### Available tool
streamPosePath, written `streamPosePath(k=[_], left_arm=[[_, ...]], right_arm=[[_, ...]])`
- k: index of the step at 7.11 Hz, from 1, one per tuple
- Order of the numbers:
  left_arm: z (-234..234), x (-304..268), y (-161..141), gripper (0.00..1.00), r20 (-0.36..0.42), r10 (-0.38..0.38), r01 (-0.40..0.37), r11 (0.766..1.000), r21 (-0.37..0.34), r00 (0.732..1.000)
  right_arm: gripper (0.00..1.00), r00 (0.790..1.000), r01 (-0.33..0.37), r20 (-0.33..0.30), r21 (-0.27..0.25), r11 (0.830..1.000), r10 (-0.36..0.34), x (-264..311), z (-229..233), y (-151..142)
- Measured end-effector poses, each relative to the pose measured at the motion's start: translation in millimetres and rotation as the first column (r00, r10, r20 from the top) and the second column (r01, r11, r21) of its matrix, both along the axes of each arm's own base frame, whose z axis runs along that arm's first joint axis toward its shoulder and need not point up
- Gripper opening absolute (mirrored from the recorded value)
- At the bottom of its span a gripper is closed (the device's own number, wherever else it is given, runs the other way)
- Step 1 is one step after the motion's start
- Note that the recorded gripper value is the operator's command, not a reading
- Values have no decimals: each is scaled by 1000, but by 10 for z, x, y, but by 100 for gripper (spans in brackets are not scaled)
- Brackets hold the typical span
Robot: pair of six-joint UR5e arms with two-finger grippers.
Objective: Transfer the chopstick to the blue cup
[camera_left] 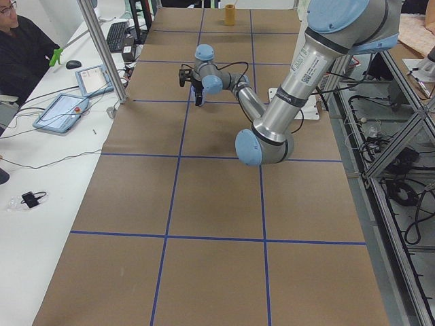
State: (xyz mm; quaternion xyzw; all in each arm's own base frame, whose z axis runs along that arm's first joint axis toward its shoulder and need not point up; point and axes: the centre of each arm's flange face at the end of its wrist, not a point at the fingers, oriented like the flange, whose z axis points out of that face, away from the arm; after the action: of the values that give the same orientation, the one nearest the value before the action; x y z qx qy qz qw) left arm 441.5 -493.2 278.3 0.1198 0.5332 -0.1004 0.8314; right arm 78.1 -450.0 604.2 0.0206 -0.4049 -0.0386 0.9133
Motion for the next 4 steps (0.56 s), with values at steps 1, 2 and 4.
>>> streamPosePath(k=[1,2,4], left_arm=[[255,-227,8,98,-32,-16,17,999,27,999],[409,-458,-106,98,-10,-6,6,1000,12,1000],[634,-910,-226,98,58,76,-76,997,-8,995]], right_arm=[[100,1000,-1,0,2,1000,1,0,-13,1],[100,1000,-2,0,5,1000,2,0,-36,3],[100,1000,-3,0,8,1000,3,1,-57,10]])
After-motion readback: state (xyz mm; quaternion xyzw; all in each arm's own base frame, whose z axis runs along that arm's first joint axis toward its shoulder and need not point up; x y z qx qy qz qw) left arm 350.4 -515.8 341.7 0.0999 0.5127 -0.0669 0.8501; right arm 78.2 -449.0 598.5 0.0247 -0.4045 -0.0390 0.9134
